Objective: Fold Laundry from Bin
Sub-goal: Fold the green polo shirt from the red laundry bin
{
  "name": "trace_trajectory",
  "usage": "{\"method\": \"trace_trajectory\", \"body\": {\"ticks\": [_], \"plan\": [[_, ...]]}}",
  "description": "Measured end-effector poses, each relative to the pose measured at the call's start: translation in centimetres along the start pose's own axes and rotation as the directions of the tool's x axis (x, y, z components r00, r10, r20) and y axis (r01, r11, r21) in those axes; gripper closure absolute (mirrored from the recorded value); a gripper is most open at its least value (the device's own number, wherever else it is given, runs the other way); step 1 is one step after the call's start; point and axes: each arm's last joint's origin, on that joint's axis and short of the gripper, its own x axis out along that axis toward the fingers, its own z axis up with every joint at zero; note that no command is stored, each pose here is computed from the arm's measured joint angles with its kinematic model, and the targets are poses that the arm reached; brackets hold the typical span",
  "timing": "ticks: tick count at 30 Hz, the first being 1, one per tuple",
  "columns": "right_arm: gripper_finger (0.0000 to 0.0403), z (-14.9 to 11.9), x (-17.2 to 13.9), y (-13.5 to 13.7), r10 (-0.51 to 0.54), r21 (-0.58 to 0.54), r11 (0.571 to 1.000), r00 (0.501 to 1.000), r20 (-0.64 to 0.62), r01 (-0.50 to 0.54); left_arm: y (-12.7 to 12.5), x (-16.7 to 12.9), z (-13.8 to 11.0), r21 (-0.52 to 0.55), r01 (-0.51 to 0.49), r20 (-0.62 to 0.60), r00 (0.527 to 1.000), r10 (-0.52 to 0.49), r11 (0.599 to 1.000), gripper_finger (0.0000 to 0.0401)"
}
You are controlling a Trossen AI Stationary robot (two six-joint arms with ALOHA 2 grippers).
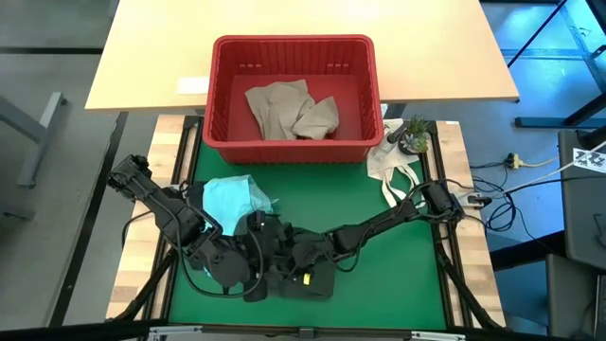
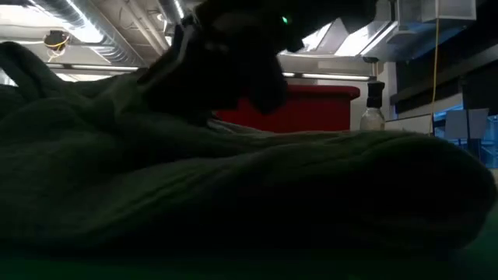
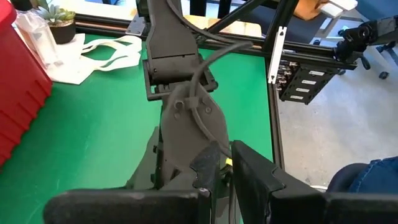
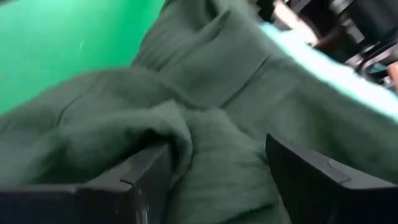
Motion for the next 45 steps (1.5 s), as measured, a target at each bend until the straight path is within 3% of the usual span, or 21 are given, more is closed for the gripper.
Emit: {"method": "trace_trajectory", "body": {"ticks": [2, 13, 18, 24, 35, 40, 45], "plan": [[0.015, 0.1, -0.4, -0.1, 0.012, -0.002, 1.0, 1.0, -0.015, -0.012, 0.0, 0.0, 0.0, 0.002, -0.001, -0.001, 1.0, 0.001, 1.0, 0.0362], [0.015, 5.2, -5.4, -1.0, -0.017, 0.019, 1.0, 0.982, 0.186, 0.013, 0.1, 0.0, -0.1, 0.01, -0.018, -0.007, 1.0, 0.018, 1.0, 0.0362], [0.015, 6.0, -6.2, -0.7, -0.013, 0.016, 1.0, 0.975, 0.22, 0.01, 0.2, 0.0, -0.1, 0.014, -0.035, -0.001, 0.999, 0.035, 0.999, 0.0362], [0.015, 5.5, -7.0, 0.1, 0.047, -0.027, 0.999, 0.992, 0.116, -0.045, 0.2, 0.0, -0.1, 0.014, -0.037, -0.002, 0.999, 0.037, 0.999, 0.0362], [0.015, 5.1, -14.0, -1.7, 0.124, 0.015, 0.992, 0.983, -0.136, -0.124, 0.5, 0.8, -0.1, -0.029, -0.093, 0.007, 0.996, 0.093, 0.995, 0.0362], [0.015, 3.1, -13.3, -1.7, 0.122, 0.022, 0.993, 0.976, -0.18, -0.12, -0.2, 1.3, -0.7, -0.138, -0.012, -0.066, 0.998, 0.003, 0.99, 0.035], [0.015, 1.1, -11.9, -2.8, 0.076, 0.05, 0.996, 0.979, -0.189, -0.068, -1.6, 2.8, -2.0, -0.248, -0.001, -0.144, 0.989, -0.036, 0.969, 0.03]]}}
